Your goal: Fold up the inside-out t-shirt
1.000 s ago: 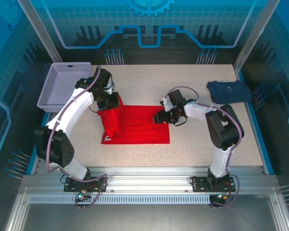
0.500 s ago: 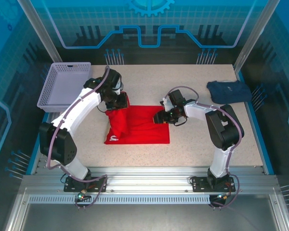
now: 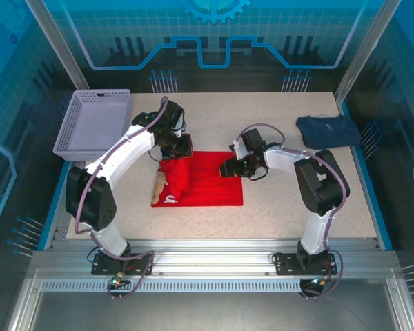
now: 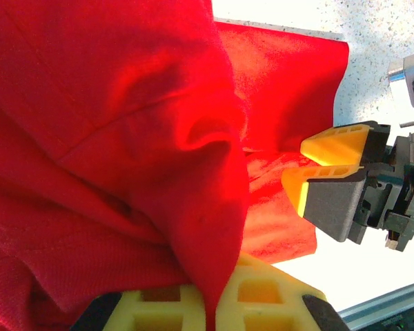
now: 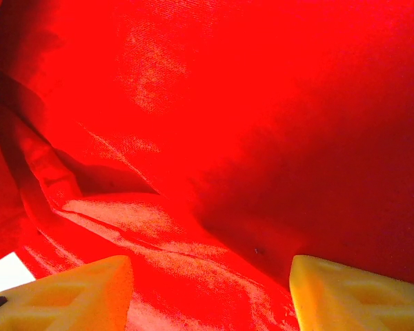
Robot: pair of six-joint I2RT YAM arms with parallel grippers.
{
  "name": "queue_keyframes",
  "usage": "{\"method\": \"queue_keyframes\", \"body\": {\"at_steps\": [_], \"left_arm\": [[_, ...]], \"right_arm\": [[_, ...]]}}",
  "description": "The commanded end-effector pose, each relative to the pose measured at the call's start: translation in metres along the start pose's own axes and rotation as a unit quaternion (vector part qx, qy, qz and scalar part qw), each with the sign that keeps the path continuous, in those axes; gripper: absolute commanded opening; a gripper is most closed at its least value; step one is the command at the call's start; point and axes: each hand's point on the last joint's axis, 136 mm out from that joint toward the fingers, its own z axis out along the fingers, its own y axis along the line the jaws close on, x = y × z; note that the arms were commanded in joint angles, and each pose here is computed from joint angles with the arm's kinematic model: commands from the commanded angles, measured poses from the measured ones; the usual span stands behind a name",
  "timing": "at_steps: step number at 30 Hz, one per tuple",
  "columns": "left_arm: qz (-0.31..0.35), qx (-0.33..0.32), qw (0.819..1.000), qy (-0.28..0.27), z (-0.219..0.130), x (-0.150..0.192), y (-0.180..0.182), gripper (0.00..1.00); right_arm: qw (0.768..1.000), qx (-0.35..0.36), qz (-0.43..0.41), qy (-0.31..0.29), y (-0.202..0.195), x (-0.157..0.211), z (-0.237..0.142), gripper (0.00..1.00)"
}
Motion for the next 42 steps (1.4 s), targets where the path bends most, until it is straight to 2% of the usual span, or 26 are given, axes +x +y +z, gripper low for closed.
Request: {"method": "queue_keyframes", "body": {"at_steps": [1,5,8,11,12,15,18,20,23,26,29,34,38,42], "left_arm": [[0.002,0.027,1.0,-0.003,-0.004,-0.004,-0.019,0.0],[-0.002,0.034,0.999,-0.006,0.011,-0.003,-0.035,0.0],[-0.015,0.06,0.998,0.002,0.045,0.0,-0.063,0.0],[-0.019,0.107,0.994,0.006,0.083,0.0,-0.11,0.42],[-0.016,0.12,0.993,0.014,0.095,0.003,-0.126,0.5],[0.014,0.161,0.986,0.047,0.108,0.014,-0.171,0.59],[0.061,0.182,0.981,0.04,0.083,0.019,-0.189,0.65],[0.089,0.176,0.98,0.012,0.061,0.02,-0.177,0.67],[0.087,0.14,0.985,-0.043,0.031,0.02,-0.124,0.68],[0.025,0.092,0.992,-0.083,0.02,0.017,-0.046,0.73],[-0.041,0.089,0.992,-0.078,0.026,0.019,0.006,0.76],[-0.051,0.104,0.992,-0.053,0.047,0.022,0.014,0.79],[-0.06,0.084,0.994,-0.042,0.071,0.023,0.026,0.8],[-0.061,0.092,0.993,-0.035,0.087,0.025,0.028,0.81]], "right_arm": [[0.999,0.008,0.017,0.032,-0.014,0.02,0.009,0.63],[1.0,-0.008,0.016,0.004,-0.002,0.011,-0.01,0.66],[0.999,-0.016,0.026,-0.03,0.003,0.005,-0.037,0.66],[0.997,0.01,0.05,-0.059,-0.015,0.01,-0.065,0.67],[0.995,0.024,0.066,-0.069,-0.025,0.014,-0.075,0.68],[0.986,0.06,0.114,-0.106,-0.057,0.03,-0.102,0.69],[0.977,0.093,0.127,-0.144,-0.073,0.034,-0.123,0.71],[0.975,0.095,0.119,-0.16,-0.07,0.028,-0.13,0.71],[0.979,0.059,0.093,-0.17,-0.049,0.009,-0.126,0.73],[0.985,0.048,0.042,-0.157,-0.017,-0.014,-0.11,0.76],[0.989,0.047,0.006,-0.141,0.011,-0.033,-0.083,0.79],[0.992,0.064,-0.027,-0.109,0.033,-0.05,-0.042,0.76],[0.99,0.102,-0.027,-0.091,0.027,-0.054,-0.02,0.71],[0.988,0.137,-0.025,-0.073,0.017,-0.052,-0.001,0.67]]}}
